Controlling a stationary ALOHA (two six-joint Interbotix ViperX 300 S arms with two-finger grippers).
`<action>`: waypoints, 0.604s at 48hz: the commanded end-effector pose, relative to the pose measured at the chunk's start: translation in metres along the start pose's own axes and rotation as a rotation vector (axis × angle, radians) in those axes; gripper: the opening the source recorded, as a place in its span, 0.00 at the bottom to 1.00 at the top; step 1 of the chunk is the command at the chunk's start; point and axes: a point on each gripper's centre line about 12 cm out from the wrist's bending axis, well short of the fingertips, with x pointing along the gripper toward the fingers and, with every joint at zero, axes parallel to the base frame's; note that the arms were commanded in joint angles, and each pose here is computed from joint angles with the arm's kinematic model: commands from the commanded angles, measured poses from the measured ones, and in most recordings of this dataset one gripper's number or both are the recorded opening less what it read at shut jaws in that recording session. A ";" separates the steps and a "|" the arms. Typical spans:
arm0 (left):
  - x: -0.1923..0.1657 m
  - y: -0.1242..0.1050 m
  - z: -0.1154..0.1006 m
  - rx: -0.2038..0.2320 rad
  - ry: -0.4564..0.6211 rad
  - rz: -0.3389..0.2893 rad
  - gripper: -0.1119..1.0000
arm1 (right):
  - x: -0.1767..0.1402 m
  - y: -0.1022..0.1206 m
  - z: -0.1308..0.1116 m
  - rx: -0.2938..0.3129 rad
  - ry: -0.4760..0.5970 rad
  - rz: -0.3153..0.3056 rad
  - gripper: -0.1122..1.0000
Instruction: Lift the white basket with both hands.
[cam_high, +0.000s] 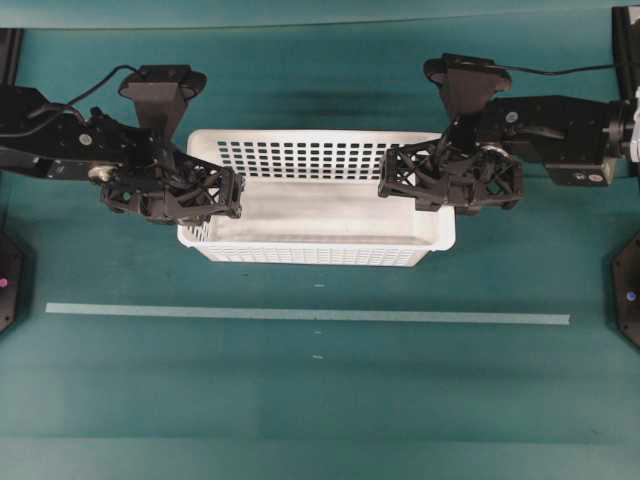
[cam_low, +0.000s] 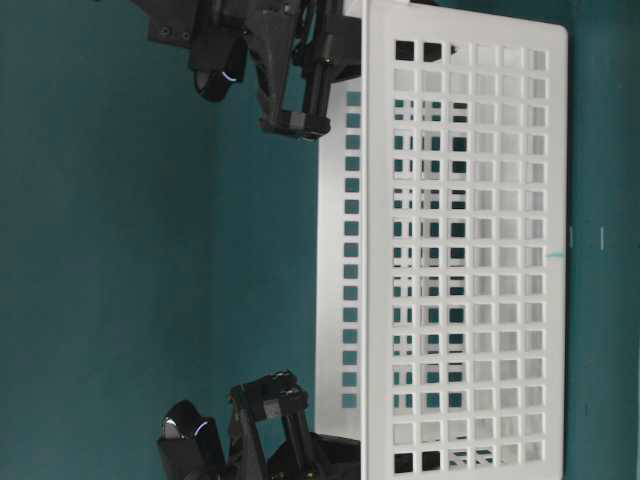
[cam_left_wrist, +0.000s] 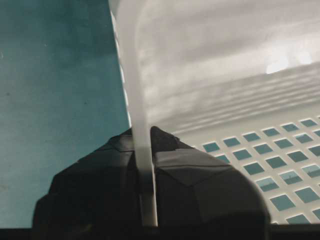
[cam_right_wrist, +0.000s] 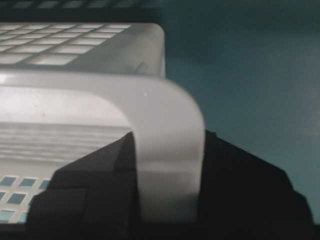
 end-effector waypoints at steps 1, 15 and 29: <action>-0.011 -0.011 0.003 0.013 -0.019 -0.044 0.09 | -0.005 0.003 -0.002 -0.026 -0.002 0.001 0.25; -0.024 -0.018 -0.013 -0.004 -0.009 -0.083 0.09 | -0.009 0.002 -0.020 -0.066 0.020 -0.037 0.25; -0.027 -0.019 -0.043 -0.012 0.031 -0.090 0.09 | -0.013 0.004 -0.043 -0.087 0.031 -0.041 0.25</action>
